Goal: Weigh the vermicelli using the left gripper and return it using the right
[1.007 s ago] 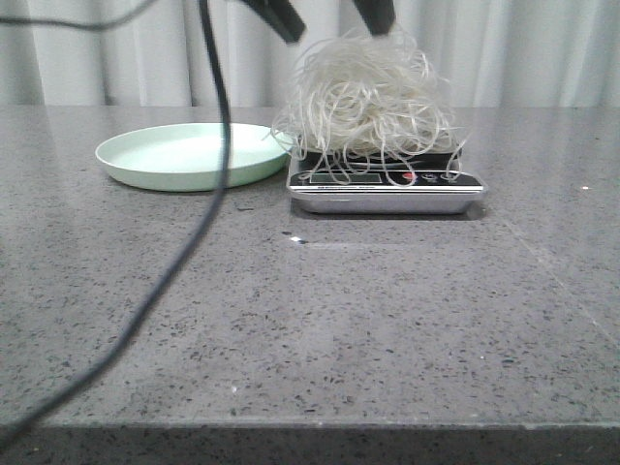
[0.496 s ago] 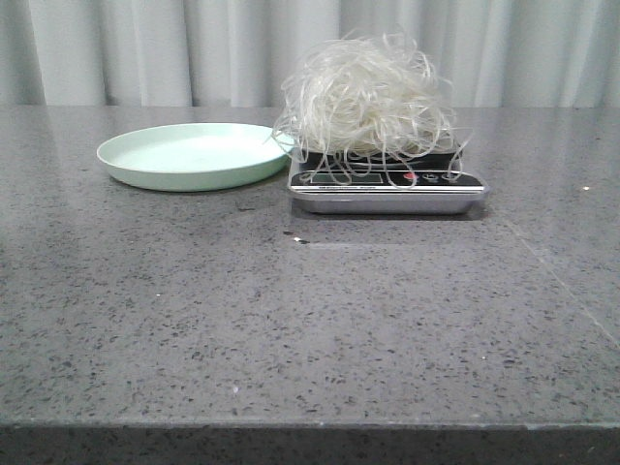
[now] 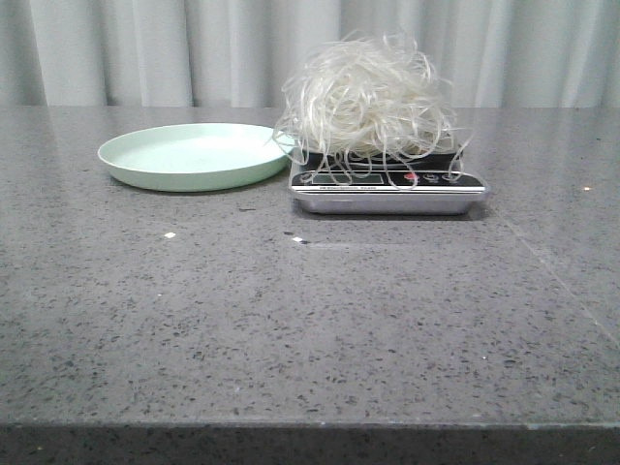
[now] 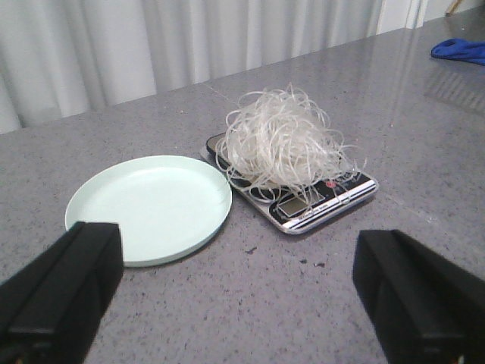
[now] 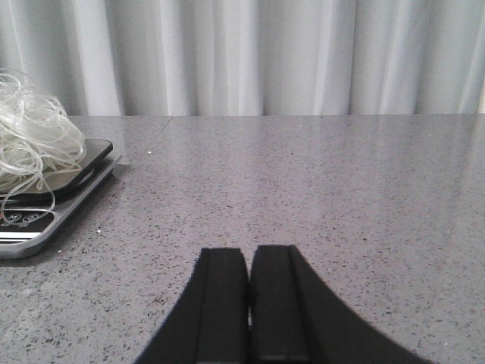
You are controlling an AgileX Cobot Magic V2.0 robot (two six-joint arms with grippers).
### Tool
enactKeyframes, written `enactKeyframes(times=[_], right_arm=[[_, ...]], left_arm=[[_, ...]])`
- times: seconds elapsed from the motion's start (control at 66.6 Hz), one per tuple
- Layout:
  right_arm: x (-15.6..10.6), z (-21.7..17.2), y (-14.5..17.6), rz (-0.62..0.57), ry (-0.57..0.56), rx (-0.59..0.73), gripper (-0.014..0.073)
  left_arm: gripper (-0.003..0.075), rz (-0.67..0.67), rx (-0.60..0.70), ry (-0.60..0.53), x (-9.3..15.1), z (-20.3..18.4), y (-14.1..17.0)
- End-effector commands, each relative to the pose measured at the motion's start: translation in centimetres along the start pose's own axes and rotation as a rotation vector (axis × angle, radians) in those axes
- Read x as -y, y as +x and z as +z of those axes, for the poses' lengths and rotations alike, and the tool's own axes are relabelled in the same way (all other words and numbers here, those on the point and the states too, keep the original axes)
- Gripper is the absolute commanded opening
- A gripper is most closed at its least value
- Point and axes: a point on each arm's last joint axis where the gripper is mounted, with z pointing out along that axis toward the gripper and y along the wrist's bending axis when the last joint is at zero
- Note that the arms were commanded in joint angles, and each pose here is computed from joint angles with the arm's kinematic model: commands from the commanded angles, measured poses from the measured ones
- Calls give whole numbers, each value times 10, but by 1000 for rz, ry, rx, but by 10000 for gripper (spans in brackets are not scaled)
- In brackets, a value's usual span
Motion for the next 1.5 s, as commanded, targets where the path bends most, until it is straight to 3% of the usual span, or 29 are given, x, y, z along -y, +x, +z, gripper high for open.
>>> enactKeyframes(times=[0.0, 0.21, 0.27, 0.616, 0.676, 0.751, 0.826, 1.127, 1.307, 1.487], right_arm=[[0, -2, -12, -15, 3, 113, 165], [0, -2, -12, -15, 3, 113, 165], [0, -2, -12, -15, 3, 113, 165], [0, -2, -13, -15, 3, 123, 165], [0, -3, -18, -15, 3, 177, 165], [0, -7, -32, -15, 2, 334, 165], [-1, -9, -43, -7, 1, 375, 165], [-10, 12, -127, 18, -19, 129, 165], [-11, 32, -128, 26, -22, 26, 165], [-19, 46, -126, 34, -96, -71, 192]], left_arm=[[540, -1, 117, -13, 0, -17, 7], [111, 1, 153, -14, 2, -32, 34], [149, 1, 158, -15, 2, -34, 38], [145, 1, 173, -18, 2, -34, 41], [145, -1, 173, -17, 2, -34, 41], [145, -11, 173, -13, 2, -34, 41], [145, -11, 173, -13, 2, -34, 41], [145, -11, 192, -16, 2, -34, 40], [145, -11, 196, -17, 2, -34, 39], [145, -11, 199, -17, 2, -34, 39]])
